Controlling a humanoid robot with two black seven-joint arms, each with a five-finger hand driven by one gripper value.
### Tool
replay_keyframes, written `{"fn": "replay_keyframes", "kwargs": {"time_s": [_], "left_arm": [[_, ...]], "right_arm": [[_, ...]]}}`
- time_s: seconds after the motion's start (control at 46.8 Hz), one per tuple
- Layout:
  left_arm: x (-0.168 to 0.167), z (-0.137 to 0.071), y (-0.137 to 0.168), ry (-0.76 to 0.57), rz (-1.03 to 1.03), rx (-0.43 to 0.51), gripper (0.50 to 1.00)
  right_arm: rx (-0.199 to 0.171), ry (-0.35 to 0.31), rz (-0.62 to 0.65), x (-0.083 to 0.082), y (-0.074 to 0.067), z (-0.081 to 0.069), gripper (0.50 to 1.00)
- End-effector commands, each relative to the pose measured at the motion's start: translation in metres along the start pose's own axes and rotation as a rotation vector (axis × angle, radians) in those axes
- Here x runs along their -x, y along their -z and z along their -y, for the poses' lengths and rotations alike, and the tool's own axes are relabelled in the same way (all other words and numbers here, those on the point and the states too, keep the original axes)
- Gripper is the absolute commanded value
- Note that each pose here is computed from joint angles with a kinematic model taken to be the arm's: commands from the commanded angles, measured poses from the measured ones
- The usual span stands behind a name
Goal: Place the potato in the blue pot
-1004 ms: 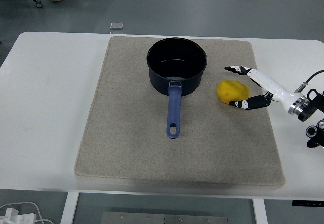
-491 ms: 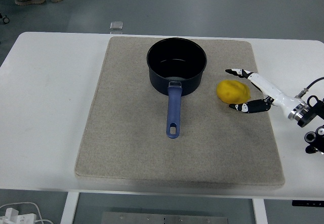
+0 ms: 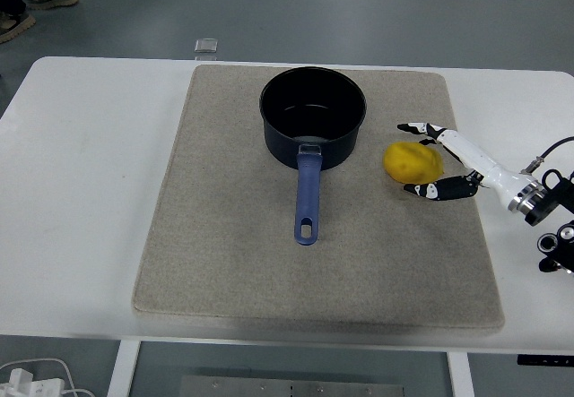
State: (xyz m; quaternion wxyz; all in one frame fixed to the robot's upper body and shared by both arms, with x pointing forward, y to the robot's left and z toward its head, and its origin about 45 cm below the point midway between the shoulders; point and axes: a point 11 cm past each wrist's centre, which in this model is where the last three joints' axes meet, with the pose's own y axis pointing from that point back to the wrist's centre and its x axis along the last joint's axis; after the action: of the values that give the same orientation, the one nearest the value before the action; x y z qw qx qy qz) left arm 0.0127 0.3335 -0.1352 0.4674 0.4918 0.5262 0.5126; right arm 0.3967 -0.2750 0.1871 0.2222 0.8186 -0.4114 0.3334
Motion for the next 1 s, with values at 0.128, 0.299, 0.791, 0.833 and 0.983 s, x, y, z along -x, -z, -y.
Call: {"fn": "replay_keyframes", "kwargs": {"time_s": [0.128, 0.299, 0.791, 0.833, 0.983], "left_arm": [[0.002, 0.000, 0.000, 0.005, 0.001, 0.000, 0.999], [0.002, 0.000, 0.000, 0.005, 0.001, 0.000, 0.999], [0.002, 0.000, 0.000, 0.006, 0.001, 0.000, 0.999], [0.002, 0.000, 0.000, 0.007, 0.001, 0.000, 0.999], [0.002, 0.000, 0.000, 0.006, 0.001, 0.000, 0.999]], "right_arm": [[0.007, 0.001, -0.004, -0.003, -0.002, 0.001, 0.515], [0.000, 0.006, 0.004, 0.001, 0.001, 0.005, 0.500], [-0.010, 0.022, 0.031, 0.014, 0.007, 0.014, 0.500], [-0.008, 0.021, 0.032, 0.013, 0.007, 0.014, 0.500], [0.011, 0.020, 0.043, 0.016, 0.005, 0.018, 0.500]]}}
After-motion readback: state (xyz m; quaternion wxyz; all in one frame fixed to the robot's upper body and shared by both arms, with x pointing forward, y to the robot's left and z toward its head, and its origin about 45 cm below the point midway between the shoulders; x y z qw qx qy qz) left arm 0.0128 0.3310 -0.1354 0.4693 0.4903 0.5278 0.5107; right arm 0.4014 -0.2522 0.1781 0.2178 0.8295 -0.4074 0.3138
